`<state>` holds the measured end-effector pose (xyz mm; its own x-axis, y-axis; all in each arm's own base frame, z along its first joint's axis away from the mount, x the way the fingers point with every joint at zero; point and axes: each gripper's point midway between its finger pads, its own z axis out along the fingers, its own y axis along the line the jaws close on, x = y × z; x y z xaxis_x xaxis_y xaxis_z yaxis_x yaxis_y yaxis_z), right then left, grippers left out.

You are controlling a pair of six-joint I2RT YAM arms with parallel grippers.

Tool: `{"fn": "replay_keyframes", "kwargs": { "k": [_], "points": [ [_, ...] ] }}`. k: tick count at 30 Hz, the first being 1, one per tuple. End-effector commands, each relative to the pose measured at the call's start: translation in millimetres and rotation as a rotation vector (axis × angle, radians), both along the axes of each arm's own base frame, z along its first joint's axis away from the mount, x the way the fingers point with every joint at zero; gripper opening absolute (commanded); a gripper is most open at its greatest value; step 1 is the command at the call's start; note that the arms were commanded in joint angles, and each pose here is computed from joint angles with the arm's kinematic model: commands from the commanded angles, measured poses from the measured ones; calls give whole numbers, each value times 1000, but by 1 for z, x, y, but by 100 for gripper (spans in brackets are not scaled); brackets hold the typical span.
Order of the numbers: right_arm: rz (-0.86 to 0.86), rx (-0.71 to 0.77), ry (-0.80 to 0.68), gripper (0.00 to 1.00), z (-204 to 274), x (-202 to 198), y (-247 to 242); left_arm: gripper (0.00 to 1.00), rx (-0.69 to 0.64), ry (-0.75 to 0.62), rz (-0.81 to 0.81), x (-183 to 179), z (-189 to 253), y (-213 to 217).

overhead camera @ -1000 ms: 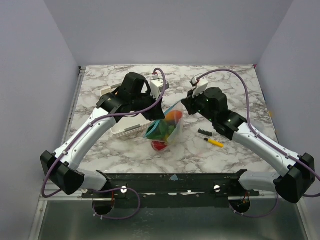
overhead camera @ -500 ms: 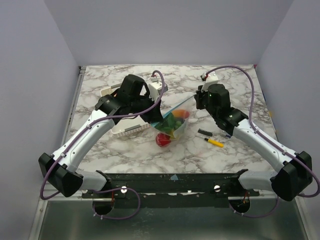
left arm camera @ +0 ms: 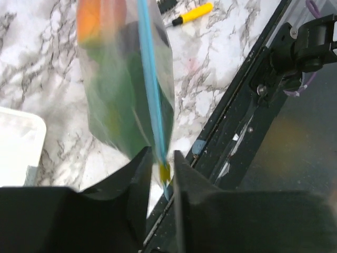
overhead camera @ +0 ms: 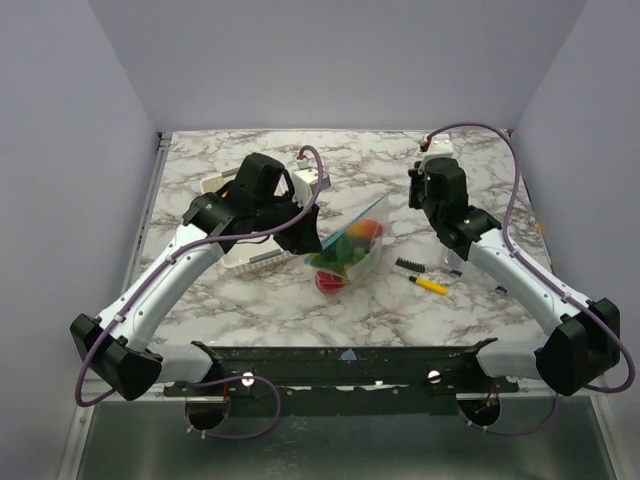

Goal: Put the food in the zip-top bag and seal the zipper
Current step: Zip the zipper food storage bag at the center of the board.

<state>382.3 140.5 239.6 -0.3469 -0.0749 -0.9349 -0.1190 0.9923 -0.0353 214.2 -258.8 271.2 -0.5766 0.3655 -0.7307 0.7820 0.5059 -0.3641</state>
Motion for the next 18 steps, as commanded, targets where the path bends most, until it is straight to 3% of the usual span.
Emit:
{"fn": "replay_keyframes", "kwargs": {
  "k": [1,5,8,11,15,16,18],
  "points": [
    [-136,-41,-25,0,13,17,-32,36,49,10,140,-1,4,24],
    [-166,-31,-13,0,12,26,-31,57,23,-142,351,24,44,51],
    [-148,-9,-12,0,11,29,-24,61,-45,-213,374,24,73,57],
    [-121,26,0,0,7,27,-18,60,-100,-142,286,7,72,43],
    [-101,103,39,2,6,20,-8,58,-175,73,137,-11,26,6],
    [-80,118,66,13,4,17,-3,57,-173,123,117,-14,12,-1],
    [-81,161,125,48,1,9,1,57,-182,197,66,-21,-8,-18]
  ]
}}
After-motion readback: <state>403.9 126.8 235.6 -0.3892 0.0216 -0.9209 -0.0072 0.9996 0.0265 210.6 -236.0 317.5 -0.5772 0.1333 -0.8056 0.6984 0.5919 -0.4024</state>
